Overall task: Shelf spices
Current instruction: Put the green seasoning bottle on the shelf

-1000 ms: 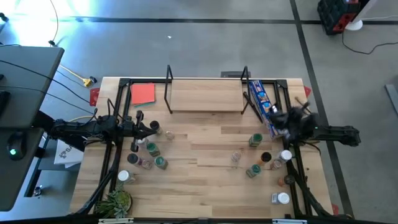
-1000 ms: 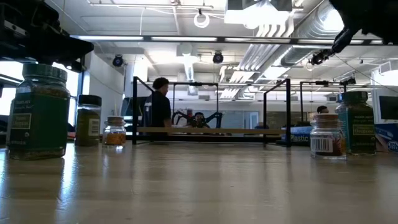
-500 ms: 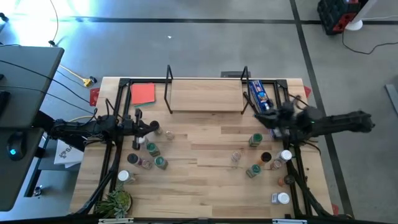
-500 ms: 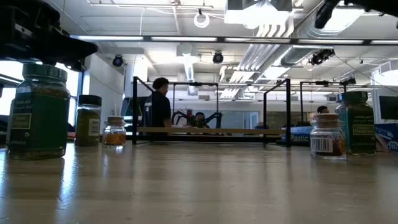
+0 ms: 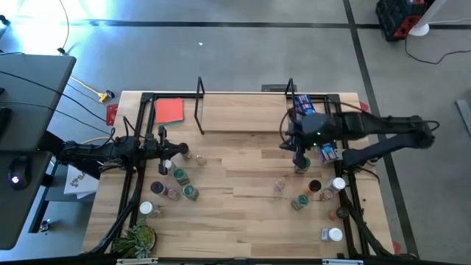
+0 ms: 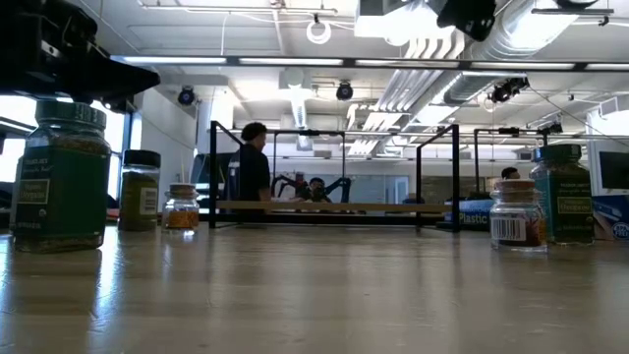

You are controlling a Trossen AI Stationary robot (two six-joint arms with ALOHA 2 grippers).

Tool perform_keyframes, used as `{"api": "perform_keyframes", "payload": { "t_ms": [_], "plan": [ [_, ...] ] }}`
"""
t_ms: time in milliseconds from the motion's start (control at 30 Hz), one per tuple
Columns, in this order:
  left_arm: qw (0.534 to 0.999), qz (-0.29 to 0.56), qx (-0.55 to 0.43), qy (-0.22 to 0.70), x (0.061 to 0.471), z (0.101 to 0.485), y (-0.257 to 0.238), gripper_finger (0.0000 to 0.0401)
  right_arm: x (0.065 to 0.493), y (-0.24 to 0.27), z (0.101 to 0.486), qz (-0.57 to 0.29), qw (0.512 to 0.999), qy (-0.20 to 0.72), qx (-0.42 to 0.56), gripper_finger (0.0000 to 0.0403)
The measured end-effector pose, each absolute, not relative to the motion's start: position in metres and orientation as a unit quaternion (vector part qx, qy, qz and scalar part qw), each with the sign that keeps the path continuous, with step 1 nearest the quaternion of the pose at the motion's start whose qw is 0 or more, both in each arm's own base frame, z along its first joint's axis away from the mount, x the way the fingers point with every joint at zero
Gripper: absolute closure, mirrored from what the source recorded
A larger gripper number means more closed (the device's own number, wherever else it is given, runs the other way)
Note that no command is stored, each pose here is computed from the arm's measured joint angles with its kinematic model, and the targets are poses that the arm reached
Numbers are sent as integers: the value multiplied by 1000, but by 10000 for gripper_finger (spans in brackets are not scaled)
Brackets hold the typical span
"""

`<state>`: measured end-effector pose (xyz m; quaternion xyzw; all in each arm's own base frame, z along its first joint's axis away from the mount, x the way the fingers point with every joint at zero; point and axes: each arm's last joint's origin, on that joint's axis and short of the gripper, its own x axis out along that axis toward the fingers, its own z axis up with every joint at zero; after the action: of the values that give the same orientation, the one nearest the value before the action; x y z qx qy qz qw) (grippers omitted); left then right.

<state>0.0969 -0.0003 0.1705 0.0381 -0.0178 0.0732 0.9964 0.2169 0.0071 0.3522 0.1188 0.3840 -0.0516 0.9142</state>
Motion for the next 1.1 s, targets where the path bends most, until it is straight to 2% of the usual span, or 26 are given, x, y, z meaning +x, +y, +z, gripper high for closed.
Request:
{"api": "perform_keyframes", "payload": {
  "t_ms": [233,333,500,700,800,933,1100],
  "plan": [
    [995,90,38,-19,97,171,1,400,242,7,369,-48,885,446,122,398],
    [995,91,37,-20,97,171,1,400,242,5,357,-66,842,522,118,386],
    [995,91,29,-20,97,171,1,400,223,4,333,-90,751,646,107,307],
    [996,90,11,-22,97,171,1,400,205,8,302,-77,728,676,80,172],
    [996,90,9,-22,97,171,1,400,197,9,281,-71,710,698,69,118],
    [996,90,-3,-23,97,171,1,400,194,10,257,-61,702,708,49,82],
    [996,90,-3,-23,97,171,1,400,194,9,235,-66,706,704,42,77]
  ]
}}
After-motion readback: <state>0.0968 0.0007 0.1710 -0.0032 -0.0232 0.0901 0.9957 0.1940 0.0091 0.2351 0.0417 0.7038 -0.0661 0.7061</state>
